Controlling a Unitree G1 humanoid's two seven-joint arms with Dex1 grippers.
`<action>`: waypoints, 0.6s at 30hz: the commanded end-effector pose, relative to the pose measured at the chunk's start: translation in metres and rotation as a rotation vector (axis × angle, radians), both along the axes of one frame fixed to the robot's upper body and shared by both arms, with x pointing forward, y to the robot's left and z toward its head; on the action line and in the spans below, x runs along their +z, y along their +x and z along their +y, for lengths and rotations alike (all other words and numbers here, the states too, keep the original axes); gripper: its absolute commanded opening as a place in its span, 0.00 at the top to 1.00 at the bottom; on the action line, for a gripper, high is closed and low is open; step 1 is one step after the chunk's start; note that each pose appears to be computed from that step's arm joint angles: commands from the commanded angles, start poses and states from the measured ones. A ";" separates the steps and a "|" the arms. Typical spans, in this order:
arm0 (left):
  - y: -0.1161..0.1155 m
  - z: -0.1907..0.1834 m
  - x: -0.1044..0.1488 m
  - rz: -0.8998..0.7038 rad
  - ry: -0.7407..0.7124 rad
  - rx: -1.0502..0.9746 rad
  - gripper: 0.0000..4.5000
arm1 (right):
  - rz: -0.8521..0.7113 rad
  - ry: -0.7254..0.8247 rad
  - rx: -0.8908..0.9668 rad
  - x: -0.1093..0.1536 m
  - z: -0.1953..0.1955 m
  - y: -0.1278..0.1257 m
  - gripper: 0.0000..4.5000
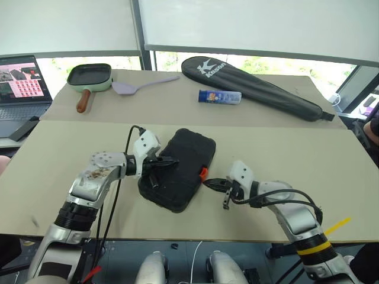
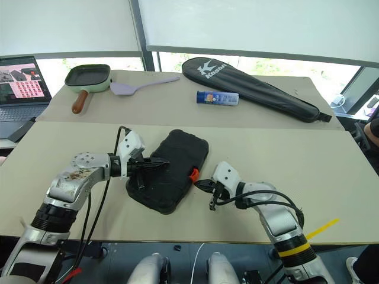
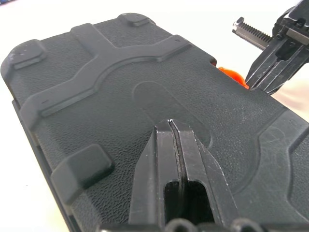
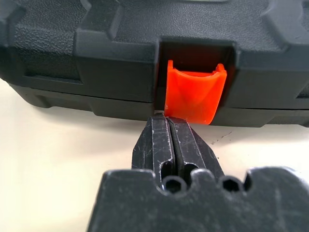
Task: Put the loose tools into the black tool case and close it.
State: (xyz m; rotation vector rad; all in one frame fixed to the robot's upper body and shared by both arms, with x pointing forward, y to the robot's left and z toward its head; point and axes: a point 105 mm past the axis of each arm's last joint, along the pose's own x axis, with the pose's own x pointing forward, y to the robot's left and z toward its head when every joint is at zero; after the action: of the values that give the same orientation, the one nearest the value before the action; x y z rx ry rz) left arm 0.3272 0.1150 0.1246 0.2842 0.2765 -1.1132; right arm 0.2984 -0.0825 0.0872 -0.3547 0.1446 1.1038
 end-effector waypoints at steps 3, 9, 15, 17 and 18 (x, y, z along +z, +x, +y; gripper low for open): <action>-0.017 0.006 -0.054 0.199 0.120 0.007 1.00 | -0.123 0.041 0.008 0.026 0.013 0.012 0.99; -0.019 0.006 -0.058 0.213 0.124 0.009 1.00 | -0.087 -0.010 0.019 0.018 0.007 0.010 0.99; -0.018 0.008 -0.058 0.209 0.125 0.015 1.00 | -0.064 -0.062 -0.001 0.016 -0.011 0.010 0.99; -0.018 0.008 -0.058 0.208 0.126 0.017 1.00 | -0.078 -0.052 -0.004 0.020 -0.010 0.013 0.99; -0.018 0.008 -0.058 0.208 0.126 0.017 1.00 | -0.083 -0.044 0.000 0.022 -0.008 0.014 0.99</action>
State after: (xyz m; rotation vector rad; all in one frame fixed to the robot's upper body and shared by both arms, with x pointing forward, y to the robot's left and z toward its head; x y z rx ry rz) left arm 0.3239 0.1114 0.1222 0.3007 0.2855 -1.1303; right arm 0.3079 -0.0958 0.0875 -0.4337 0.1801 1.0861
